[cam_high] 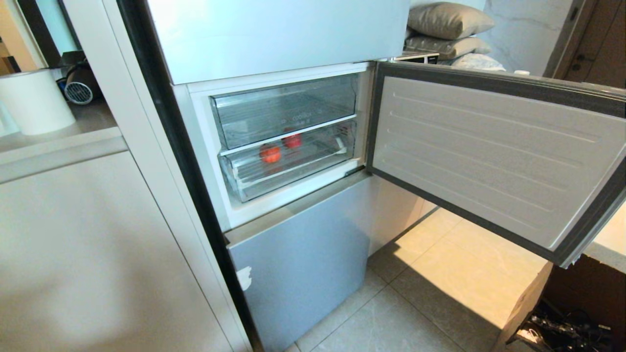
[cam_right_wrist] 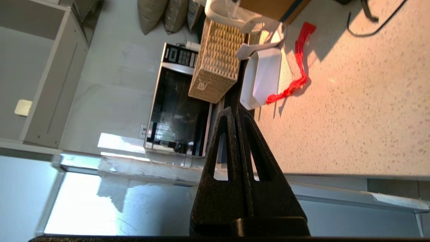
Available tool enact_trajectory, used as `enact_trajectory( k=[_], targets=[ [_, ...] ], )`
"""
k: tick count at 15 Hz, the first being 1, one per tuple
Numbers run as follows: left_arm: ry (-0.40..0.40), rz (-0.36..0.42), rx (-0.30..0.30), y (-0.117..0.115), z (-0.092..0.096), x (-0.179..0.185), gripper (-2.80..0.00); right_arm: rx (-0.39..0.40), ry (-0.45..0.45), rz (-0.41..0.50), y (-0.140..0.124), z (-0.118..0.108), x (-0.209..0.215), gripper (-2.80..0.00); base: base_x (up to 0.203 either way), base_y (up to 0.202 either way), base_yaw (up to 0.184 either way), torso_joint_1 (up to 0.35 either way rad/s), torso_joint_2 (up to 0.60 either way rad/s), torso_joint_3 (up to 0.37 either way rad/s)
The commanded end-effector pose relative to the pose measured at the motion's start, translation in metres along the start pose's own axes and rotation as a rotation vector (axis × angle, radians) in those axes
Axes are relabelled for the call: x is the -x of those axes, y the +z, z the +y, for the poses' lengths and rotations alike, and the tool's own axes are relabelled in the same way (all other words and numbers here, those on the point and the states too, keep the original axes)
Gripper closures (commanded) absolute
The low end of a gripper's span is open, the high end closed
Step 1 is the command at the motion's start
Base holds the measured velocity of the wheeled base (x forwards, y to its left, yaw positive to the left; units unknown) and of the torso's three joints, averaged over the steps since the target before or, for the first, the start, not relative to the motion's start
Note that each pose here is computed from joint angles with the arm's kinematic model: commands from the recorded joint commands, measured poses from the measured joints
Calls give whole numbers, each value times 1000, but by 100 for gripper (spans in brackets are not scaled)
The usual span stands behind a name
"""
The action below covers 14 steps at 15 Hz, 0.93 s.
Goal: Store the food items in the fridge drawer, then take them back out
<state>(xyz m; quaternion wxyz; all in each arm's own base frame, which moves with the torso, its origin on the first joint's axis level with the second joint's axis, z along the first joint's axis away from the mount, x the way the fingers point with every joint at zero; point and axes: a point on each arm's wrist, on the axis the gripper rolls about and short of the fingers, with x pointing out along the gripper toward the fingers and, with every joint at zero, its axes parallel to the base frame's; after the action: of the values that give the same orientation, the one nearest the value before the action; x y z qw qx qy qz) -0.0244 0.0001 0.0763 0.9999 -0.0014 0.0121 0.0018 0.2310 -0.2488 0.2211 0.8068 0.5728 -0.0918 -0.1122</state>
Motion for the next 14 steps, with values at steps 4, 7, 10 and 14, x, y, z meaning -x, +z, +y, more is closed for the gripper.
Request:
enact_trajectory(
  k=[4, 7, 10, 14],
  targets=[
    [1, 2, 0, 0, 0, 0, 0, -11, 34, 131, -12, 1, 2, 0, 0, 0, 0, 0, 0, 0],
    [1, 0, 0, 0, 0, 0, 0, -11, 46, 172, -17, 4, 8, 0, 0, 0, 0, 0, 0, 0],
    [0, 2, 0, 0, 0, 0, 0, -3, 63, 211, -23, 9, 19, 0, 0, 0, 0, 0, 0, 0],
    [1, 1, 0, 0, 0, 0, 0, 1, 78, 240, -33, 17, 39, 0, 0, 0, 0, 0, 0, 0]
  ],
)
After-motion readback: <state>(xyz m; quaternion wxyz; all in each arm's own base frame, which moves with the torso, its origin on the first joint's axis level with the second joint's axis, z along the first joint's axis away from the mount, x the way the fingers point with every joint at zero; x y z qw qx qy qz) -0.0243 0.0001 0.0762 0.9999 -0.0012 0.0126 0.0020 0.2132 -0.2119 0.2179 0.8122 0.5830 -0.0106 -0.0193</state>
